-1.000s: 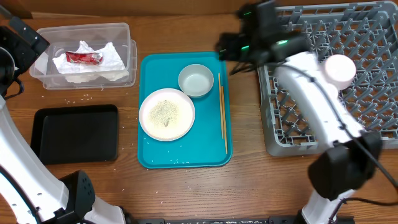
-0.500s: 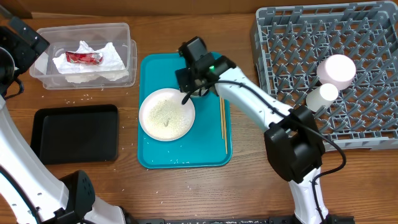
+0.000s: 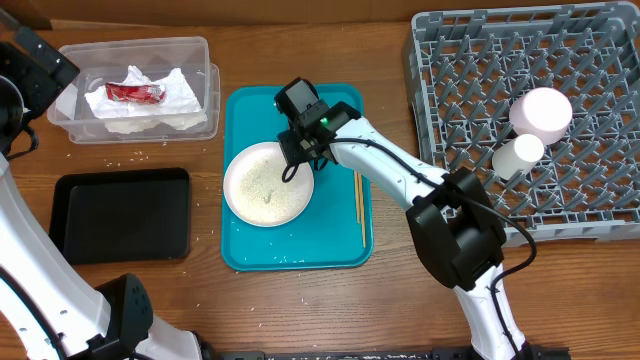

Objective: Sort waste into correct bins and load items into the dishwasher
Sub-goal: 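Grasp the small white cup on the teal tray with the right gripper, then carry the small cup right and set it in the dish rack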

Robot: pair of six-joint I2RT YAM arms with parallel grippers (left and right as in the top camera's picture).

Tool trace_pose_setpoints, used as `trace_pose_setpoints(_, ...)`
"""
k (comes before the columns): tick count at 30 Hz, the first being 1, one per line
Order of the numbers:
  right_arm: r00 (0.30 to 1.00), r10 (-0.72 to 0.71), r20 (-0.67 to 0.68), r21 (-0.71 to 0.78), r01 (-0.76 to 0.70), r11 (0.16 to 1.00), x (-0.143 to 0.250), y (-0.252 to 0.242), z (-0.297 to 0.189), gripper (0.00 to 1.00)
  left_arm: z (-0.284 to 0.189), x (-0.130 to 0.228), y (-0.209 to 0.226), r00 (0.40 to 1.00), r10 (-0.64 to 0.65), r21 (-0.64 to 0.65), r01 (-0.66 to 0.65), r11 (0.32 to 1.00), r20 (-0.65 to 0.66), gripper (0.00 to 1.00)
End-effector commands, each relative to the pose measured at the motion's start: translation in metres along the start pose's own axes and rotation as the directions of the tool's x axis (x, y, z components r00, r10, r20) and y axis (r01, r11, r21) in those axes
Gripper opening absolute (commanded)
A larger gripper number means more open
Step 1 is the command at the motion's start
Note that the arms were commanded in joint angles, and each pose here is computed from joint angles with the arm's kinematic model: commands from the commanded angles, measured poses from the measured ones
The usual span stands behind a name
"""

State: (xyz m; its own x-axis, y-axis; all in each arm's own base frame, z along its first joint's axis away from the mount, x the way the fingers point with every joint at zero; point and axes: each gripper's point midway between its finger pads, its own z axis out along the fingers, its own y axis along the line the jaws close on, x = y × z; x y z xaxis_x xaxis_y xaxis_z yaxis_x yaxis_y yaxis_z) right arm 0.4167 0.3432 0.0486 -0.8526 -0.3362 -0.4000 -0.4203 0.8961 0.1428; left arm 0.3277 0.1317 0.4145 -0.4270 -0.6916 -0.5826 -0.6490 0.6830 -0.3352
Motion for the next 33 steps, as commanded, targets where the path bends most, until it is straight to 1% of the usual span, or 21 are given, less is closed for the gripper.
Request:
trace_pose_setpoints(1, 1.000, -0.003, 0.006, 0.011, 0.003, 1.000, -0.004, -0.004, -0.001, 0.48, -0.006, 0.000, 0.000, 1.000, -0.005, 0.002, 0.005, 1.000, 0.014, 1.00)
trace_pose_setpoints(2, 1.000, -0.003, -0.002, 0.014, 0.003, 1.000, -0.002, -0.004, 0.001, 0.46, -0.006, 0.000, 0.000, 1.000, -0.005, 0.002, 0.005, 1.000, 0.014, 1.00)
trace_pose_setpoints(6, 1.000, 0.000, -0.017, 0.017, 0.000, 1.000, 0.002, -0.005, 0.003, 0.33, -0.006, 0.000, 0.000, 1.000, -0.005, 0.002, 0.005, 1.000, 0.014, 1.00)
trace_pose_setpoints(12, 1.000, 0.008, -0.001, 0.013, -0.008, 1.000, -0.012, -0.002, -0.015, 0.07, -0.006, 0.000, 0.000, 1.000, -0.005, 0.002, 0.005, 1.000, 0.014, 1.00)
trace_pose_setpoints(13, 1.000, 0.010, 0.005, 0.013, -0.010, 1.000, -0.016, -0.002, -0.020, 0.04, -0.006, 0.000, 0.000, 1.000, -0.005, 0.002, 0.005, 1.000, 0.014, 1.00)
trace_pose_setpoints(17, 0.997, 0.031, 0.071, 0.006, -0.032, 0.999, -0.051, -0.006, -0.057, 0.04, -0.006, 0.000, 0.000, 1.000, -0.005, 0.001, 0.005, 1.000, 0.014, 1.00)
trace_pose_setpoints(21, 0.980, 0.082, 0.178, 0.001, -0.084, 0.996, -0.095, -0.028, -0.112, 0.04, -0.006, 0.000, 0.000, 1.000, -0.005, 0.002, 0.005, 1.000, 0.014, 1.00)
trace_pose_setpoints(22, 0.968, 0.112, 0.223, 0.005, -0.116, 0.993, -0.110, -0.046, -0.136, 0.04, -0.006, 0.000, 0.000, 1.000, -0.005, 0.002, 0.005, 1.000, 0.014, 1.00)
trace_pose_setpoints(24, 0.944, 0.166, 0.284, 0.016, -0.178, 0.984, -0.128, -0.081, -0.169, 0.04, -0.006, 0.000, 0.000, 1.000, -0.005, 0.002, 0.005, 1.000, 0.014, 1.00)
trace_pose_setpoints(25, 0.935, 0.184, 0.303, 0.021, -0.199, 0.980, -0.132, -0.094, -0.178, 0.04, -0.006, 0.000, 0.000, 1.000, -0.005, 0.002, 0.005, 1.000, 0.014, 1.00)
trace_pose_setpoints(27, 0.904, 0.241, 0.352, 0.044, -0.273, 0.961, -0.140, -0.141, -0.203, 0.04, -0.006, 0.000, 0.000, 1.000, -0.005, 0.002, 0.005, 1.000, 0.014, 1.00)
trace_pose_setpoints(29, 0.879, 0.293, 0.376, 0.038, -0.330, 0.943, -0.141, -0.181, -0.216, 0.04, -0.006, 0.000, 0.000, 1.000, -0.005, 0.002, 0.005, 1.000, 0.014, 1.00)
trace_pose_setpoints(31, 0.854, 0.357, 0.378, -0.038, -0.371, 0.928, -0.139, -0.215, -0.226, 0.04, -0.006, 0.000, 0.000, 1.000, -0.005, 0.002, 0.005, 1.000, 0.014, 1.00)
trace_pose_setpoints(33, 0.834, 0.413, 0.366, -0.158, -0.382, 0.910, -0.138, -0.237, -0.235, 0.04, -0.006, 0.000, 0.000, 1.000, -0.005, 0.002, 0.005, 1.000, 0.014, 1.00)
